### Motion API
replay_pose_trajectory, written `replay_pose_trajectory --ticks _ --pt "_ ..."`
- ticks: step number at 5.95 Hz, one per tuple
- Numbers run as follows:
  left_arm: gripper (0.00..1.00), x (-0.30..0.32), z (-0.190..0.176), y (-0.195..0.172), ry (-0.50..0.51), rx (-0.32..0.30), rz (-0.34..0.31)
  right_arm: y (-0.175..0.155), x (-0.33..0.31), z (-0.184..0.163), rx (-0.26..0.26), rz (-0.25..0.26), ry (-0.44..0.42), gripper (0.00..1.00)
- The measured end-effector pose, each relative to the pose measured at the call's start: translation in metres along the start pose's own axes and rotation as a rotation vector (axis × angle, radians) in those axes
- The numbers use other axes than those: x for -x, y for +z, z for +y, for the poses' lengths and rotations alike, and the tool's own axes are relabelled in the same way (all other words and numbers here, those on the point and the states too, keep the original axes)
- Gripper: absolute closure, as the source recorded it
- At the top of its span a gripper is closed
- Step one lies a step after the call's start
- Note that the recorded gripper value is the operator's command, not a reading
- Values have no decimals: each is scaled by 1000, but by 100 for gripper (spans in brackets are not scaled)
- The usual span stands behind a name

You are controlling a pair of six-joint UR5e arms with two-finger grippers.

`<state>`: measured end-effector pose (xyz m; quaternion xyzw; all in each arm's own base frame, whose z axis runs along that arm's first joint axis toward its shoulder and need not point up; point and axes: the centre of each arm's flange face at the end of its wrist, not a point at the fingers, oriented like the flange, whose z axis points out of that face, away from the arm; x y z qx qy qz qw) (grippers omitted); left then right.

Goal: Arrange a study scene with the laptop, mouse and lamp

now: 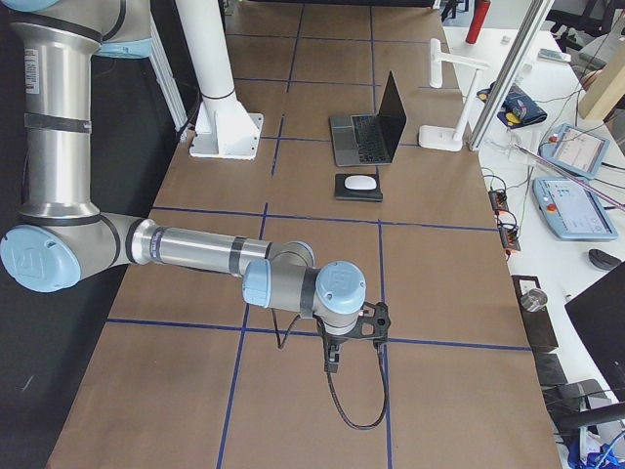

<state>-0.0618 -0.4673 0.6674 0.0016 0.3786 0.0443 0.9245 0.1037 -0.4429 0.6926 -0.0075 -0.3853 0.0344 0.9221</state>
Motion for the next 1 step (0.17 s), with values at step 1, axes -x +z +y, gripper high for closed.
replay_pose_trajectory --ticks 1 --pt "0 0 0 0 1 -1 0 0 0 0 -1 0 -1 0"
